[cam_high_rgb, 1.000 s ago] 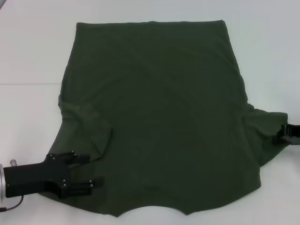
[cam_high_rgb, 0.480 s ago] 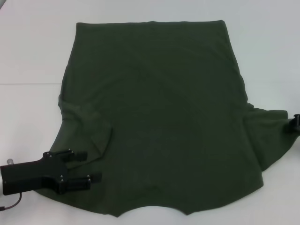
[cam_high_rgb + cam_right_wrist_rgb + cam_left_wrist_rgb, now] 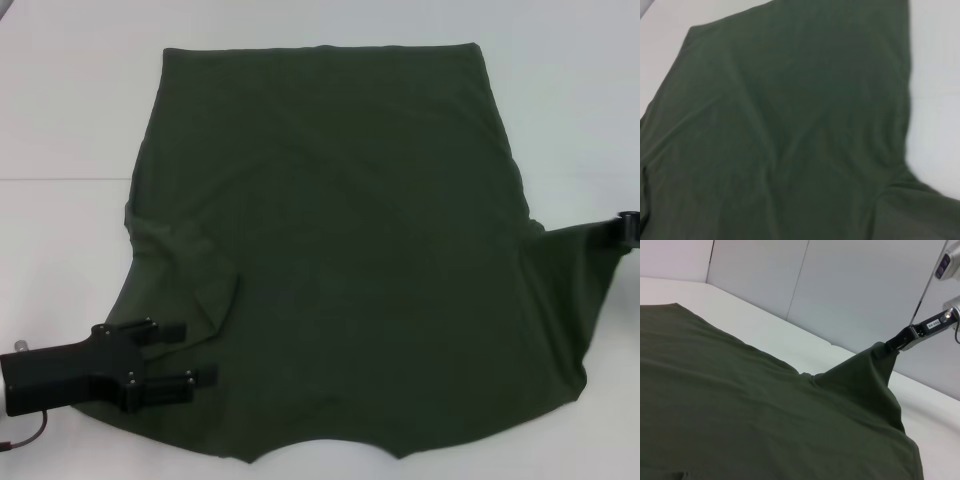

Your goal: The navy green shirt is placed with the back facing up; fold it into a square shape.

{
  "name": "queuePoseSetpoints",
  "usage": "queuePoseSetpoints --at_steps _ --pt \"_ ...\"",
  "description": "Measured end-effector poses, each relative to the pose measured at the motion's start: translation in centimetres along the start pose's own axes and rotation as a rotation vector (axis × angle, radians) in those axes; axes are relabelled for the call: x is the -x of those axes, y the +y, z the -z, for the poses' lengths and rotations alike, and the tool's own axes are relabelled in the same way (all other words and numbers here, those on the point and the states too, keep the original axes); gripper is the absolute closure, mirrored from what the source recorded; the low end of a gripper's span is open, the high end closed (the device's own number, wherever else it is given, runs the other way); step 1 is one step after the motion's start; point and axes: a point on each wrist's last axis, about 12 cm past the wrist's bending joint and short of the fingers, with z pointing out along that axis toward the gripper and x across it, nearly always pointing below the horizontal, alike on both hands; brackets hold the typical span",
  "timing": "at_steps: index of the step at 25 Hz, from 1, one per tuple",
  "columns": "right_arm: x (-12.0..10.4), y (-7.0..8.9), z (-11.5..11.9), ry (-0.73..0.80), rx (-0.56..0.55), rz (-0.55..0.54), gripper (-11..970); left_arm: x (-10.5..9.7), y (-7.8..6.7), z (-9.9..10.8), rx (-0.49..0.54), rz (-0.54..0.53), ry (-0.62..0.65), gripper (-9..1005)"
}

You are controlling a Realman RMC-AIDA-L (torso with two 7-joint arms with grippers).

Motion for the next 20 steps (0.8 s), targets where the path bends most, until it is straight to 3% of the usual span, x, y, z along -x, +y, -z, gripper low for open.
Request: queuePoseSetpoints --at_steps 12,20 --pt "0.8 6.2 -3.7 0.118 0.068 0.218 891 -0.1 0.0 0.0 0.003 0.011 0.005 134" --pt "0.4 8.0 -5.3 0.157 0.048 0.279 879 -0.3 0.0 0.0 0.006 0.02 0.008 134"
